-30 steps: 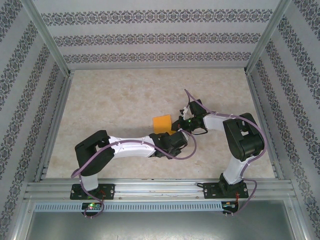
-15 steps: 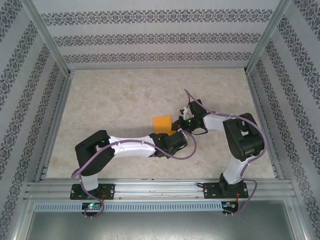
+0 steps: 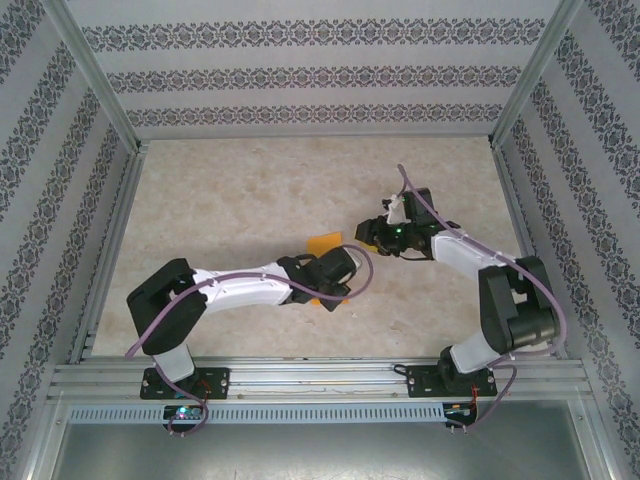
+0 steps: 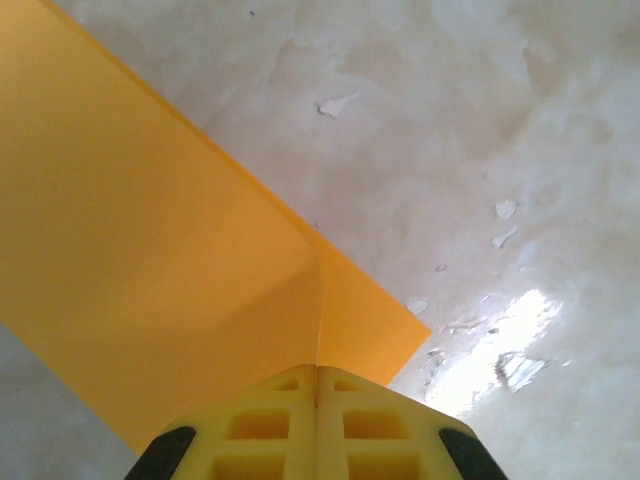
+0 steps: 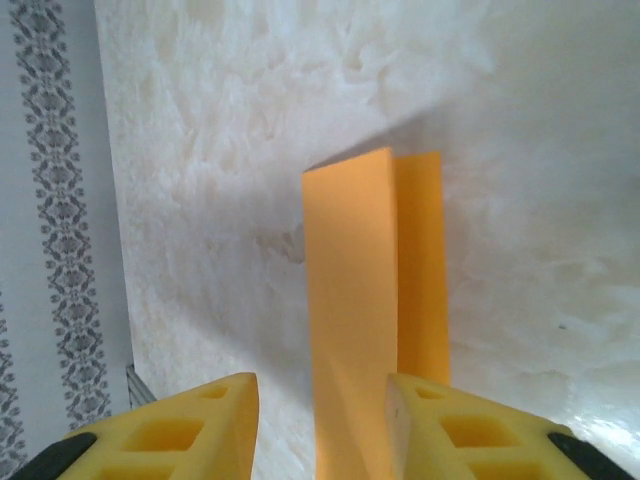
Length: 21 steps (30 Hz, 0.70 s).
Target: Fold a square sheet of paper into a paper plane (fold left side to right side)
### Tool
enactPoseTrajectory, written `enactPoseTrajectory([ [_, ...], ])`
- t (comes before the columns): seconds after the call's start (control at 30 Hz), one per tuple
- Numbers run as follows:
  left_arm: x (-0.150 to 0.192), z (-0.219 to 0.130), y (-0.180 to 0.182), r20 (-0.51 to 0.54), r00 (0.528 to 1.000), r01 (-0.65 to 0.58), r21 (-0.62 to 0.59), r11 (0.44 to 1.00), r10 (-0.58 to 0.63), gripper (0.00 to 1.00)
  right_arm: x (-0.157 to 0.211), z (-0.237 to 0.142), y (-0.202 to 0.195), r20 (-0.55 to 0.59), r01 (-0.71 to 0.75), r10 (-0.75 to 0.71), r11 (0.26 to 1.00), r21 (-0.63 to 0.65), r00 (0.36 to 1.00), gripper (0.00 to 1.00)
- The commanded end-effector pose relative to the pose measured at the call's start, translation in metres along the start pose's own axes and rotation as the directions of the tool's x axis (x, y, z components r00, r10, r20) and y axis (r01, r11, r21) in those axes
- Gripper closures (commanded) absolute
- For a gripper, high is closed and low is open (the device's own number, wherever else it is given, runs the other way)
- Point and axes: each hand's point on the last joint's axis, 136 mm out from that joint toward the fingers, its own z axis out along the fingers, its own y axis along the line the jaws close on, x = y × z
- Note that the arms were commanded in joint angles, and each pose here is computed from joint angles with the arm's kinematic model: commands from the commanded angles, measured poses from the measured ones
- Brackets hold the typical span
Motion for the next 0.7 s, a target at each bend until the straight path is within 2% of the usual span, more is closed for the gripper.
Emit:
enactPoseTrajectory([
  [0.0,-0.010,-0.008,-0.005,0.017,0.981,0.186,0.166,0.968,-0.192,1.00,0.016,-0.007,-0.016,-0.004,0.022,-0.022,0.998,0.051,1.000,0.66],
  [0.1,-0.014,-0.008,0.000,0.016,0.945,0.310,0.275,0.910,-0.327,1.00,0.036,-0.007,-0.019,-0.033,0.025,-0.023,0.999,0.045,0.999,0.79],
  [0.27,-0.015,-0.007,0.009,0.014,0.890,0.419,0.371,0.829,-0.456,1.00,0.072,0.007,-0.023,-0.096,0.009,-0.006,0.999,0.034,0.995,0.98],
  [0.37,-0.013,-0.006,0.013,0.002,0.871,0.450,0.393,0.802,-0.491,1.00,0.088,0.019,-0.026,-0.131,0.004,0.002,0.999,0.050,0.991,1.00],
  [0.67,-0.007,-0.003,0.022,-0.004,0.849,0.488,0.390,0.781,-0.528,1.00,0.117,0.044,-0.039,-0.213,0.006,0.020,0.993,0.118,0.977,1.00],
])
